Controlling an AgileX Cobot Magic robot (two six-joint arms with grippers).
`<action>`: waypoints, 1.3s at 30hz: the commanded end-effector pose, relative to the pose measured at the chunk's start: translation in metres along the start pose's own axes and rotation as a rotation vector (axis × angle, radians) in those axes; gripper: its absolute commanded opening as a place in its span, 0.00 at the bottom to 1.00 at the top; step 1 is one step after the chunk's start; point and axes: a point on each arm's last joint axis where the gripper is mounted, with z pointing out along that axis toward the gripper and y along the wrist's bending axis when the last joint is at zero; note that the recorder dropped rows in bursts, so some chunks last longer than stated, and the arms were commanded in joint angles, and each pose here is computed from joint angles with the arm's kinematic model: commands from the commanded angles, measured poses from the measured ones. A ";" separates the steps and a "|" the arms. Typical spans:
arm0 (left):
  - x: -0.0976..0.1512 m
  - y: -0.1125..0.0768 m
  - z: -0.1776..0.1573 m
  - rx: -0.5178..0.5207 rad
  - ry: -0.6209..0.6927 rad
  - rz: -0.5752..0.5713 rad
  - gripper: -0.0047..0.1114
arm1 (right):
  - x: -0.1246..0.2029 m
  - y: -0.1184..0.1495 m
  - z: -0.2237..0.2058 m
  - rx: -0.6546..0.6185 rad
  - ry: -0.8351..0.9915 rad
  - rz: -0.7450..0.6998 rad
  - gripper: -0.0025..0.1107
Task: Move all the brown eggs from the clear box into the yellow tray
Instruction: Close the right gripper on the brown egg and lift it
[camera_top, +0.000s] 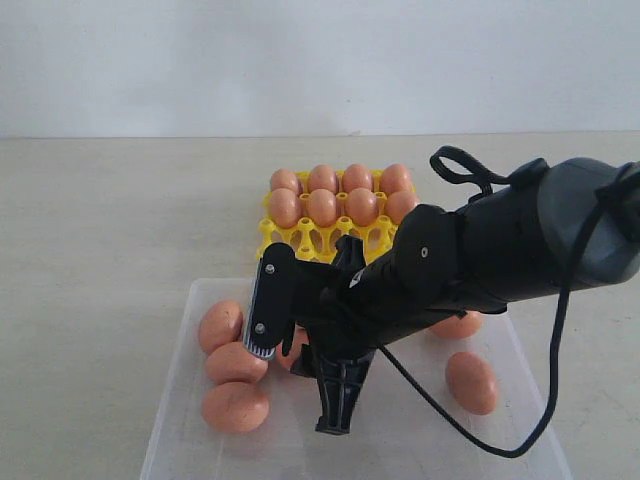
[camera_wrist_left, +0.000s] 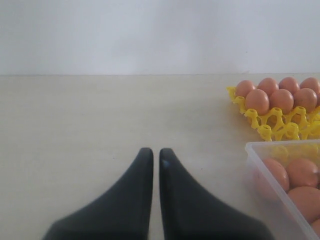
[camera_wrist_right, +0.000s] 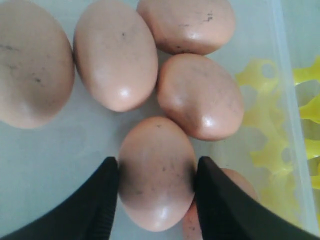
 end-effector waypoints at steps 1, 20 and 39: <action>0.001 0.000 0.000 0.009 0.001 0.003 0.08 | 0.010 0.010 0.012 -0.075 0.046 0.007 0.28; 0.001 0.000 0.000 0.009 0.001 0.003 0.08 | 0.010 0.010 0.012 -0.064 0.049 0.119 0.55; 0.001 0.000 0.000 0.009 0.001 0.003 0.08 | 0.007 0.004 0.012 0.000 0.018 0.463 0.23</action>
